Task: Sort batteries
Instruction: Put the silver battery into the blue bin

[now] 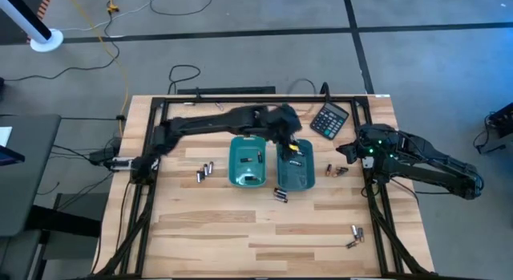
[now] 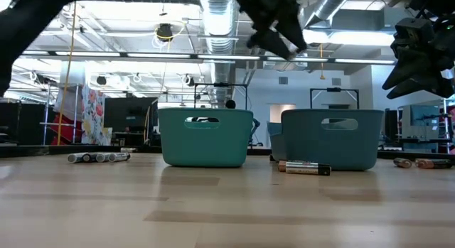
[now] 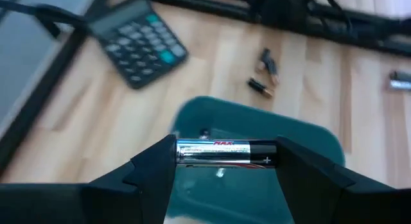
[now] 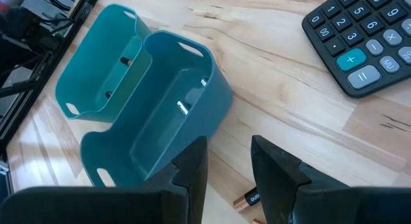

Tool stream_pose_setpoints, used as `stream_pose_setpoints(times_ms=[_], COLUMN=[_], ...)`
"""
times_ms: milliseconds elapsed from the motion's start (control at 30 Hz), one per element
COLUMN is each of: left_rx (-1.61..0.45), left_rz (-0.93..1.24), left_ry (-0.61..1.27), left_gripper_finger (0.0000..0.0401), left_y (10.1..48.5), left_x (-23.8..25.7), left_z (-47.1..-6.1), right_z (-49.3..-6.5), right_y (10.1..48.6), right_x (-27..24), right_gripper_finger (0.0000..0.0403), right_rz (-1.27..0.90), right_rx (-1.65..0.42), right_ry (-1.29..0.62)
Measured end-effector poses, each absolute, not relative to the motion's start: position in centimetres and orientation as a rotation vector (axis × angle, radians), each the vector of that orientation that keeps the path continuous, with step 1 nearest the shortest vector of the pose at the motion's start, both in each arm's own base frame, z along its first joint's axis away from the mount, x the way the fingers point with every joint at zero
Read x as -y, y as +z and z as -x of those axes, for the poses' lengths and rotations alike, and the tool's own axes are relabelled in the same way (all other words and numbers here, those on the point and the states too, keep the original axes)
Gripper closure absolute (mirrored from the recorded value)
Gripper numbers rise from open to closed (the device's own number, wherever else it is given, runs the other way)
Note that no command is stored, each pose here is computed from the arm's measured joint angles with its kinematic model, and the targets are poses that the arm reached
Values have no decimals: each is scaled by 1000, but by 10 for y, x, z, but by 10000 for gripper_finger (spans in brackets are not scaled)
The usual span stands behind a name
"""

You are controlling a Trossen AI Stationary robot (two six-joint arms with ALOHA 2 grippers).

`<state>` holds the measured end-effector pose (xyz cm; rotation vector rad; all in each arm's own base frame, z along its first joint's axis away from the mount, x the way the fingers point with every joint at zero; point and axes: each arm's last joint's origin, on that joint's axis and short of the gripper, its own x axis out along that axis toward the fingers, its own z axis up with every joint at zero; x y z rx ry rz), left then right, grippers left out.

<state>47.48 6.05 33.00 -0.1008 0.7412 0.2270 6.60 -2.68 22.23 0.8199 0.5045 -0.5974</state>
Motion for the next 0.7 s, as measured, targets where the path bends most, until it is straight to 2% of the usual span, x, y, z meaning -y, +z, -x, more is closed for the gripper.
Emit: stream_pose_setpoints(times_ms=[167,400,700], left_rx=[-864,-1074,-1134], left_rz=[71,88,16], left_ry=[172,121,61], left_gripper_finger=[166,166,166], left_y=[293,236,194], left_x=[-57,-55,-43], left_z=[-501,-507,-520], right_z=[-66,-66,-64], right_y=[222,222,218], right_x=[27,26,23], right_gripper_finger=[266,266,266], right_rz=[-819,-816,-814], right_rx=[-505,-513,-572], right_ry=[-597,-594,-580])
